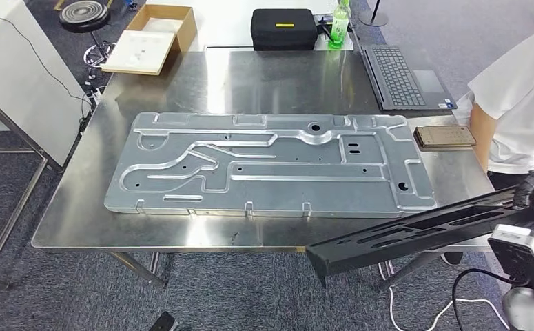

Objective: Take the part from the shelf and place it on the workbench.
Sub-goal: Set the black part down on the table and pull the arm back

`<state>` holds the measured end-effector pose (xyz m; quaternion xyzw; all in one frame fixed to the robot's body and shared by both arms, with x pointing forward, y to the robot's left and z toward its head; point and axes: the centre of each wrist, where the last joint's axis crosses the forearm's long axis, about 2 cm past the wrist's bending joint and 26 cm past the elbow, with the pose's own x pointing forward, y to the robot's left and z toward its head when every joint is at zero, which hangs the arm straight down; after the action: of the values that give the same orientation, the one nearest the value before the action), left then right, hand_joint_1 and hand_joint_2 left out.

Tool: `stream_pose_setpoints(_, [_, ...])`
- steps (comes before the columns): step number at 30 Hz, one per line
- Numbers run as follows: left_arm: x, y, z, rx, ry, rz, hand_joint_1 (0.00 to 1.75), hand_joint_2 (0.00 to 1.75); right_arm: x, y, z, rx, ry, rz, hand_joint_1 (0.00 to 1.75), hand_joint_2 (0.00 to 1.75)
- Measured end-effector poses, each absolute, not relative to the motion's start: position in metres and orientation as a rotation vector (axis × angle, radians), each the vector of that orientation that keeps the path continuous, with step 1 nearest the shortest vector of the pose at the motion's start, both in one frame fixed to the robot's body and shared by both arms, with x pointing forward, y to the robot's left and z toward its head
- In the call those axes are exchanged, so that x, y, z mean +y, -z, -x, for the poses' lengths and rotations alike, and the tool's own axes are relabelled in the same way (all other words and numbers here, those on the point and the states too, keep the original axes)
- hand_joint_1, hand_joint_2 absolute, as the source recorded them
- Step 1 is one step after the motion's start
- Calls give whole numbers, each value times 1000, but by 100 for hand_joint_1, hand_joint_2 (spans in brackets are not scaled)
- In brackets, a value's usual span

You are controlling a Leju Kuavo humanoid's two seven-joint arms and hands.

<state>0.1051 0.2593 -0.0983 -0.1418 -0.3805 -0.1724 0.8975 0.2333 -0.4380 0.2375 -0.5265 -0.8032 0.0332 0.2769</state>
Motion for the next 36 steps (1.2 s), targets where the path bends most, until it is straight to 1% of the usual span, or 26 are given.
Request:
stream_pose_setpoints(4, [258,99,-103,-793,351,296,0,175,-445,-239,-232,-2134,-98,1357,175,175])
stream_pose_setpoints(7, [256,99,-102,-794,350,302,0,175,-453,-243,-239,-2119,-127,1240,175,175])
stream_pose_setpoints(10, [254,99,-101,-795,349,310,0,175,-465,-254,-256,-2106,-167,1135,175,175])
stream_pose_setpoints(14, [252,98,-105,-802,348,313,0,175,-476,-277,-288,-2082,-224,1124,175,175])
stream_pose_setpoints(17, [251,98,-106,-803,349,315,0,175,-480,-284,-301,-2067,-248,1128,175,175])
stream_pose_setpoints(26, [251,98,-105,-801,348,304,0,175,-460,-294,-342,-2020,-393,1121,175,175])
stream_pose_setpoints(36, [250,97,-106,-816,353,306,0,175,-444,-291,-365,-1970,-547,1048,175,175])
